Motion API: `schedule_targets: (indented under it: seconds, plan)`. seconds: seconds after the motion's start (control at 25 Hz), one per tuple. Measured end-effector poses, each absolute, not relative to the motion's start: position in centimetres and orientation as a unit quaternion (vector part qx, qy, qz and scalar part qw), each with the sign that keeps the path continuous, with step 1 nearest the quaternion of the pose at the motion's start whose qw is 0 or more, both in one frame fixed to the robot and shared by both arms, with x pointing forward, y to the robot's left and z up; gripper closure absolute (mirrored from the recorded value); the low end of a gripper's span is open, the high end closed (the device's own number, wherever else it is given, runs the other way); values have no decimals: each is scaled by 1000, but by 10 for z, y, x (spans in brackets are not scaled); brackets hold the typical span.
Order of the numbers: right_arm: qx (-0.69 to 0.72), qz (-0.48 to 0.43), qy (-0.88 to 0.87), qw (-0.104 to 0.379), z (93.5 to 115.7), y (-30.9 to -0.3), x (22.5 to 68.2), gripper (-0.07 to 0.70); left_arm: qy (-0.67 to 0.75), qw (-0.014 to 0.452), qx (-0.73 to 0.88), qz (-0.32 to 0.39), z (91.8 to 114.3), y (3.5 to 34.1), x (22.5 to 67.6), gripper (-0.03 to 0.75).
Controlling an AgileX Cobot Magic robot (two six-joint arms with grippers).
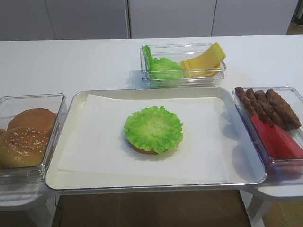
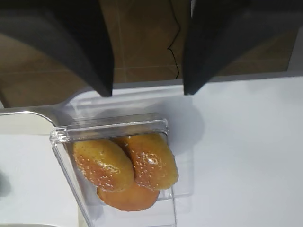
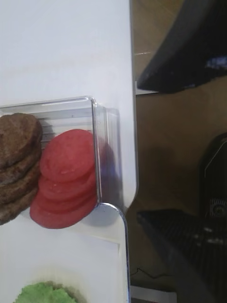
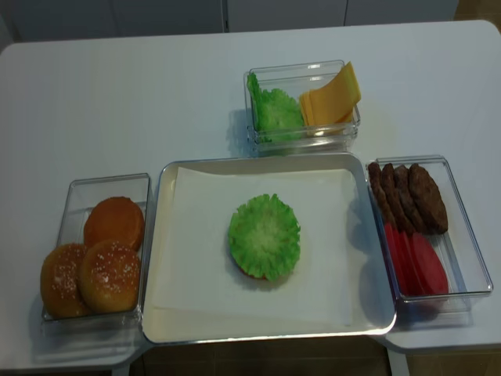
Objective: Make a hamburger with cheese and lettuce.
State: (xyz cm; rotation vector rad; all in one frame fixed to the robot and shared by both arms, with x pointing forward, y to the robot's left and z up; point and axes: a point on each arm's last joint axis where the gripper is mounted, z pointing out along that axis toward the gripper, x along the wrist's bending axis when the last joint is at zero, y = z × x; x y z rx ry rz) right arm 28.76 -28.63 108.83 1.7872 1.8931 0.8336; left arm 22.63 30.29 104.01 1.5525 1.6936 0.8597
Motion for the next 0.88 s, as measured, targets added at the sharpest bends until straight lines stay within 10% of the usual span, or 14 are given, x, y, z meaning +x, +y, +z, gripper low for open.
schedule_targets:
  seconds: [0.88]
  plan:
    - [569,349,688,283,1048,-291,230,37,650,337,596,330,1040,303,226,357]
